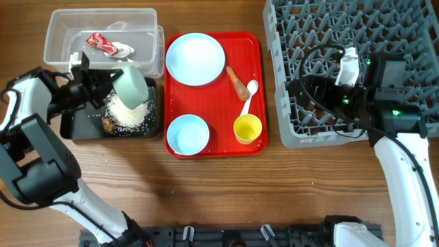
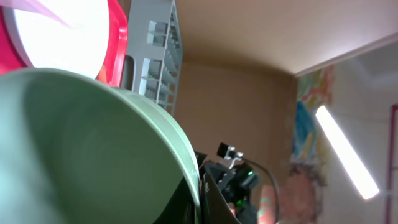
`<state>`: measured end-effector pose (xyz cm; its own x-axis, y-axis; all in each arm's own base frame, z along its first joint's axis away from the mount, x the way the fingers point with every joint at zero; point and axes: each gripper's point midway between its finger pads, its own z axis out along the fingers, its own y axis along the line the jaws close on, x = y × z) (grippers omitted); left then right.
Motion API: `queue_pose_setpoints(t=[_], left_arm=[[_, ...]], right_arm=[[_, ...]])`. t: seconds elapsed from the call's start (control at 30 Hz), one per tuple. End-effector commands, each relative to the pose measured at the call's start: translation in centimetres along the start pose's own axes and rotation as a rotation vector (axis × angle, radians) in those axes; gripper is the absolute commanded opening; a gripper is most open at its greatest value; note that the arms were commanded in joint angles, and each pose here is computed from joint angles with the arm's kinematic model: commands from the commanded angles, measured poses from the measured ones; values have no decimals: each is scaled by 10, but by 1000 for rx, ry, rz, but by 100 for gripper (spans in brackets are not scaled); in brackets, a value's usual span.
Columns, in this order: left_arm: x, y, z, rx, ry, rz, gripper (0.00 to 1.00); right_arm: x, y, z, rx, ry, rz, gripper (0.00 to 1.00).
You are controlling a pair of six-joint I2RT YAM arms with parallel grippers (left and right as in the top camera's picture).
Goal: Sort waste into correct bins and load items into the dishwasher rack
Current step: 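Set the emptied green bowl back on the red tray with left gripper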
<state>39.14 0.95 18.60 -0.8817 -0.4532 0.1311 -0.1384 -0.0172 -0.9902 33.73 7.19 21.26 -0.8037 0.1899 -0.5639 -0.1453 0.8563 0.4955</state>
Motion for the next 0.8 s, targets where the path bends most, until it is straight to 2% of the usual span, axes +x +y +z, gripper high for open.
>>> queue_pose_setpoints(t=[0.0,0.07,0.13,0.27,0.3,0.37,0.57,0.6,0.67,0.77], left_arm=[[37,-26,27,-246,87,307,4],[59,-32,55,-400,155,524,4],[73,-10,96,-668,240,771,4],[84,45,145,-1037,346,1005,4],[86,62,156,-1141,356,1047,4],[95,92,171,-1255,423,1105,4],[106,156,184,-1348,571,1083,4],[106,159,186,-1349,574,1083,11],[105,158,189,-1340,562,1092,36],[102,151,198,-1313,513,1078,58]], right_arm=[[-7,0,0,11,-13,-3,100],[-8,0,0,10,-18,-6,100],[-8,0,0,9,-19,-4,100],[-7,0,0,10,-14,-2,100],[-7,0,0,10,-13,-2,100],[-6,0,0,11,-10,1,100],[-4,-1,0,13,0,7,100],[-3,-1,0,13,3,9,100],[-3,-1,0,13,2,7,100],[-2,-1,0,13,5,9,100]])
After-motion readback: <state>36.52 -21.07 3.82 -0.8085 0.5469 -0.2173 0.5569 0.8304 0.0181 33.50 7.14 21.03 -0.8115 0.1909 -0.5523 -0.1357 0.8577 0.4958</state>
